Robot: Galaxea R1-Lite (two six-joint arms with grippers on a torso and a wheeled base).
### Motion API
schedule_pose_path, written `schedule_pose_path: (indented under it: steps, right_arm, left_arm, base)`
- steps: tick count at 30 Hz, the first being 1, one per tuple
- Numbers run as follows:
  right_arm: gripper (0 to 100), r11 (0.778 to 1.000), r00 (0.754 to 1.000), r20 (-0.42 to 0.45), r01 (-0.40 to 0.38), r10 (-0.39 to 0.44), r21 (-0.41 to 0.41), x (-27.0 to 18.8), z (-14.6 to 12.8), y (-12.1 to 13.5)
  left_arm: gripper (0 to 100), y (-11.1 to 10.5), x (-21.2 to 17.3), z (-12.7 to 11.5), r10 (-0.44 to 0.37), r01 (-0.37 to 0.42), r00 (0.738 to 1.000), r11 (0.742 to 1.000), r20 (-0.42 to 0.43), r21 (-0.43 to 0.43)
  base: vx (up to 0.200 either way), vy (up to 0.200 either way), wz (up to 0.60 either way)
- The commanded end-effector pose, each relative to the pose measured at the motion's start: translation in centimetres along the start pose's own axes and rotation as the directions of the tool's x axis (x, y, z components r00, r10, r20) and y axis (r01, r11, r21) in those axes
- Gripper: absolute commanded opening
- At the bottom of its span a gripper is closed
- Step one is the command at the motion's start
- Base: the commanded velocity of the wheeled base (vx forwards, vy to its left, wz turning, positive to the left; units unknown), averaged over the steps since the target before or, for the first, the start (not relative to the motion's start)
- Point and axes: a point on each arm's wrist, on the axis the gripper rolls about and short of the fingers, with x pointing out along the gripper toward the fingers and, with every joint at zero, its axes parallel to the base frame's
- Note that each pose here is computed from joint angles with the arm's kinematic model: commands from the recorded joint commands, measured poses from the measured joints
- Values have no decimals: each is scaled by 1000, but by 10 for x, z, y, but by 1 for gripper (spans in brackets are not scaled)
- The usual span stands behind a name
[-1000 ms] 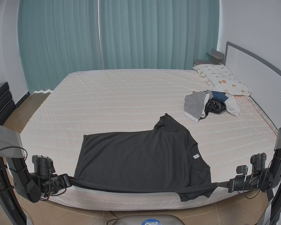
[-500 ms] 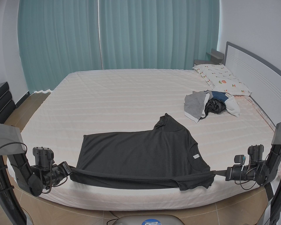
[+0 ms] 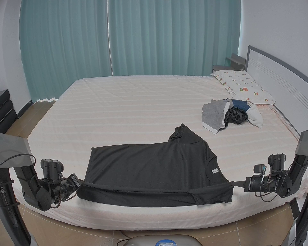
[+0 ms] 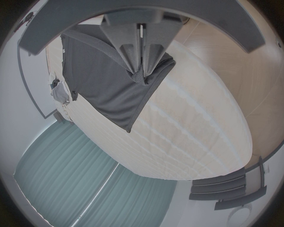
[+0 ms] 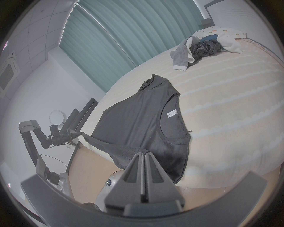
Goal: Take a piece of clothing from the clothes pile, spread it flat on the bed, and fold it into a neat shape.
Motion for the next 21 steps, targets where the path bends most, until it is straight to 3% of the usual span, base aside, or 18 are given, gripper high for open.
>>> schedule_pose_path:
  steps: [1, 7, 21]
  right_arm:
    - [0, 1000, 1000, 3, -1, 1, 9, 8, 8, -5]
    - [0, 998, 999, 18, 42, -43, 52, 20, 15, -13]
    - [0, 997, 999, -4, 39, -39, 70, 40, 12, -23]
  left_arm:
    - [0, -1, 14, -1, 3, -3, 1000, 1000, -8, -27]
    - [0, -4, 21, 2, -7, 8, 1000, 998, 9, -67]
    - [0, -6, 42, 4, -3, 5, 1000, 993, 21, -118]
  base:
    - [0, 0, 0]
    - [0, 0, 0]
    - [0, 0, 0]
